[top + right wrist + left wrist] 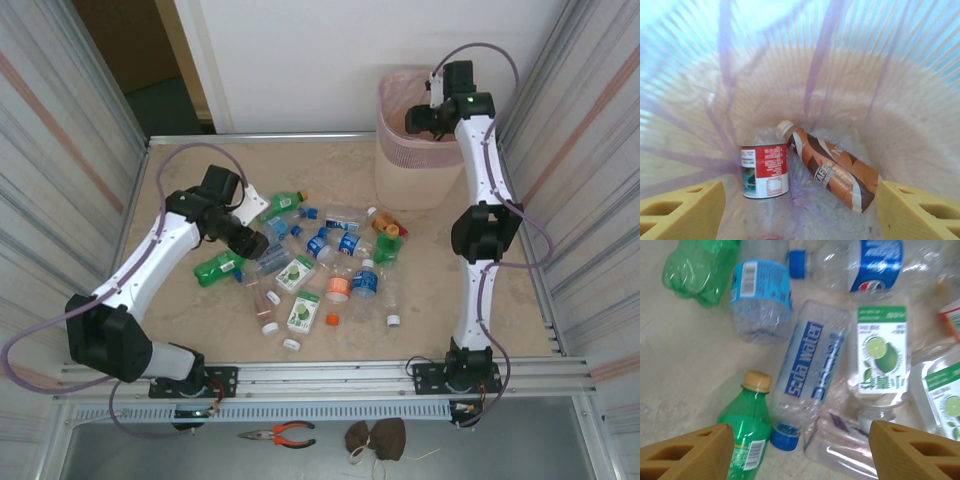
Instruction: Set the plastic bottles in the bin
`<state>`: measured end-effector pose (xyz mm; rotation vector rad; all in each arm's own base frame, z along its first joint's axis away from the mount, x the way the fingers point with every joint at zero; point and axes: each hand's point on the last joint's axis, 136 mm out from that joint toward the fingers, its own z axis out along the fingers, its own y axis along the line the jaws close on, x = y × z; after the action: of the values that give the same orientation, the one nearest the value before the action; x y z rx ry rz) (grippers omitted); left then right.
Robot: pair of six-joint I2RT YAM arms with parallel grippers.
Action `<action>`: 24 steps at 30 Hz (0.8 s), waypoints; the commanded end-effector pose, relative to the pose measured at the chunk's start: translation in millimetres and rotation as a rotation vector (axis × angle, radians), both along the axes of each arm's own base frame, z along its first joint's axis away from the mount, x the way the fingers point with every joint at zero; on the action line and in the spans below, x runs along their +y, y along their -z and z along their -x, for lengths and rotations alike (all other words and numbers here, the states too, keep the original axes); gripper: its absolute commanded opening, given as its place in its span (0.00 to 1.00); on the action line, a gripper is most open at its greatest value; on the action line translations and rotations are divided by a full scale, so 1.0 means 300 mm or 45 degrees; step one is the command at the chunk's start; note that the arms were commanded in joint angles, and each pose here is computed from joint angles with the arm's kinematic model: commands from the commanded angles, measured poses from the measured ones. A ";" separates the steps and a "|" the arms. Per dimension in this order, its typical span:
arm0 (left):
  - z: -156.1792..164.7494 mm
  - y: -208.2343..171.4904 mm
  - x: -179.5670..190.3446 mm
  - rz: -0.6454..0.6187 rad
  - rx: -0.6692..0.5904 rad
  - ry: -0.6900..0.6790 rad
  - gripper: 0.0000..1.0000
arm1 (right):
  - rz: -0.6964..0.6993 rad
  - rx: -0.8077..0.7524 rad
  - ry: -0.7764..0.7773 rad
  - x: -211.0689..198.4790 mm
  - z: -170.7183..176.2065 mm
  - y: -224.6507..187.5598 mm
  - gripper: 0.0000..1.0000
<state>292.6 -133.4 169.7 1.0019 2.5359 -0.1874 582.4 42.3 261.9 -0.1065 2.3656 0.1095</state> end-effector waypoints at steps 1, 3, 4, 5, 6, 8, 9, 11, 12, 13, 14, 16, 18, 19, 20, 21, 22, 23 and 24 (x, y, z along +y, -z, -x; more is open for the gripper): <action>0.020 0.071 0.076 -0.159 0.052 -0.014 0.72 | -0.017 -0.120 -0.001 -0.001 0.068 -0.195 0.78; 0.028 0.105 0.083 -0.176 0.092 -0.020 0.72 | -0.019 -0.150 -0.007 0.005 0.098 -0.248 0.78; 0.036 0.125 0.087 -0.188 0.117 -0.019 0.71 | -0.022 -0.164 -0.010 0.007 0.116 -0.276 0.78; 0.041 0.143 0.091 -0.200 0.136 -0.020 0.71 | -0.022 -0.178 -0.010 0.007 0.134 -0.304 0.78; 0.049 0.165 0.099 -0.220 0.160 -0.018 0.72 | -0.023 -0.188 -0.013 0.010 0.149 -0.324 0.78; 0.061 0.204 0.122 -0.276 0.202 -0.021 0.73 | -0.027 -0.206 -0.022 0.017 0.183 -0.364 0.78; 0.064 0.218 0.136 -0.306 0.221 -0.030 0.73 | -0.029 -0.215 -0.028 0.021 0.201 -0.384 0.78; 0.079 0.236 0.156 -0.328 0.259 -0.039 0.73 | -0.030 -0.230 -0.040 0.031 0.234 -0.415 0.78; 0.089 0.244 0.161 -0.335 0.270 -0.029 0.74 | -0.028 -0.241 -0.044 0.034 0.250 -0.431 0.78; 0.099 0.251 0.169 -0.344 0.277 -0.022 0.74 | -0.031 -0.248 -0.049 0.040 0.266 -0.444 0.78; 0.109 0.257 0.175 -0.351 0.279 -0.014 0.75 | -0.034 -0.253 -0.051 0.043 0.279 -0.452 0.78; 0.116 0.261 0.192 -0.343 0.269 -0.033 0.76 | -0.036 -0.260 -0.060 0.052 0.306 -0.467 0.78; 0.109 0.257 0.206 -0.313 0.250 -0.069 0.77 | -0.034 -0.262 -0.070 0.062 0.329 -0.476 0.78; 0.107 0.253 0.213 -0.301 0.244 -0.083 0.77 | -0.035 -0.258 -0.074 0.064 0.338 -0.476 0.78; 0.108 0.250 0.220 -0.299 0.238 -0.080 0.77 | -0.035 -0.253 -0.077 0.068 0.346 -0.474 0.78; 0.108 0.249 0.225 -0.301 0.230 -0.068 0.77 | -0.036 -0.251 -0.081 0.073 0.353 -0.474 0.78; 0.110 0.250 0.230 -0.308 0.223 -0.049 0.77 | -0.034 -0.248 -0.084 0.076 0.360 -0.474 0.78; 0.112 0.253 0.236 -0.314 0.217 -0.030 0.77 | -0.032 -0.246 -0.089 0.080 0.365 -0.472 0.78; 0.115 0.257 0.242 -0.319 0.217 -0.012 0.78 | -0.034 -0.242 -0.093 0.084 0.371 -0.469 0.78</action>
<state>261.0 -64.6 88.7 1.0285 2.8248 0.0395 483.8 62.3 398.3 -0.1649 2.1689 0.1410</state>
